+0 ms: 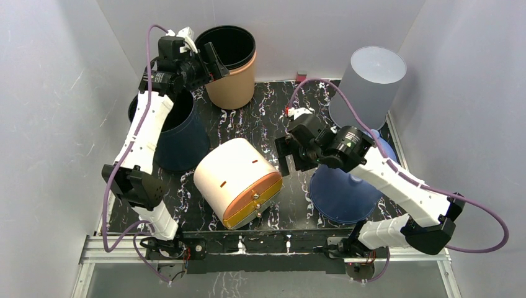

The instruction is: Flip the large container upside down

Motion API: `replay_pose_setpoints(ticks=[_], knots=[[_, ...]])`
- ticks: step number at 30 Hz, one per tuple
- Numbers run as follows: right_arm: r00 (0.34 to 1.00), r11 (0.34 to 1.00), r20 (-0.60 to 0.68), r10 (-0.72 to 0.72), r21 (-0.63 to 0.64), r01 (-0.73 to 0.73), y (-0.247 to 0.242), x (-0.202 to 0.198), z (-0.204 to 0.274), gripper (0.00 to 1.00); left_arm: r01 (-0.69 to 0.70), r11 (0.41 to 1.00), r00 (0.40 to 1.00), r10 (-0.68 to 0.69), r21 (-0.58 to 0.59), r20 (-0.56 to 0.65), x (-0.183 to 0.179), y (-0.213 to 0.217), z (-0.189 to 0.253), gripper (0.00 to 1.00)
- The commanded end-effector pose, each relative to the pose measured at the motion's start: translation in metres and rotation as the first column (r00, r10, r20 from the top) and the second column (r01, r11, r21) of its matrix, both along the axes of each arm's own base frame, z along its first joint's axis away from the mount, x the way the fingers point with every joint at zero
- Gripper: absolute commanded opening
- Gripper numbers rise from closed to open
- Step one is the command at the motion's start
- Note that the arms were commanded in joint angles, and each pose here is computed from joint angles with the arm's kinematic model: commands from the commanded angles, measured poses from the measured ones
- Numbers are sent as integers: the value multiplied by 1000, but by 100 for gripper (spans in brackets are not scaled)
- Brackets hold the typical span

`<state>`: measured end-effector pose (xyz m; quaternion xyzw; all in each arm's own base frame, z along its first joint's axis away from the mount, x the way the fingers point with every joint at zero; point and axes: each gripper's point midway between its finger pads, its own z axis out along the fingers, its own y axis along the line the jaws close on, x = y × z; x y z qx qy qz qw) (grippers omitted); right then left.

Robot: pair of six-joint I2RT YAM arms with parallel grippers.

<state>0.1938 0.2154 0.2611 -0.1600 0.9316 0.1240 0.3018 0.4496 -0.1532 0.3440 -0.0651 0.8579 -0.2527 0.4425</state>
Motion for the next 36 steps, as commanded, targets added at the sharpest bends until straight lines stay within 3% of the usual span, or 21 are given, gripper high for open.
replay_pose_setpoints(ticks=[1, 6, 9, 13, 21, 24, 28, 32, 36], knots=[[993, 990, 33, -118, -77, 120, -33, -3, -4, 98, 25, 999, 1000, -25, -21, 12, -1, -3, 6, 98], [980, 956, 31, -195, -217, 197, -64, -7, -29, 98, 47, 998, 999, -47, -46, 4, -2, -9, 2, 98], [968, 930, 98, -229, -272, 248, -76, 4, -29, 98, 59, 997, 998, -59, -58, 5, -3, -12, 1, 98], [906, 841, 169, -387, -338, 423, -121, 30, -31, 98, 53, 998, 999, -53, -40, 3, -4, -9, 2, 98], [810, 756, 214, -546, -292, 586, -161, 74, -28, 98, 98, 993, 995, -96, -66, 23, -12, -15, 6, 98], [842, 827, 195, -503, -176, 535, -133, 94, -12, 98, 98, 993, 995, -97, -60, 19, -13, -15, 5, 98], [942, 948, 153, -300, 154, 277, -51, 112, 25, 98, 84, 996, 996, -84, -32, 27, -14, -9, 8, 98], [981, 922, 170, -97, 387, 24, 17, 110, 55, 98, 13, 996, 999, -16, 83, 37, -21, 15, 18, 98], [985, 909, 165, -44, 416, -29, 38, 115, 53, 98, -168, 952, 986, 164, 255, 38, -33, 64, 20, 98]])
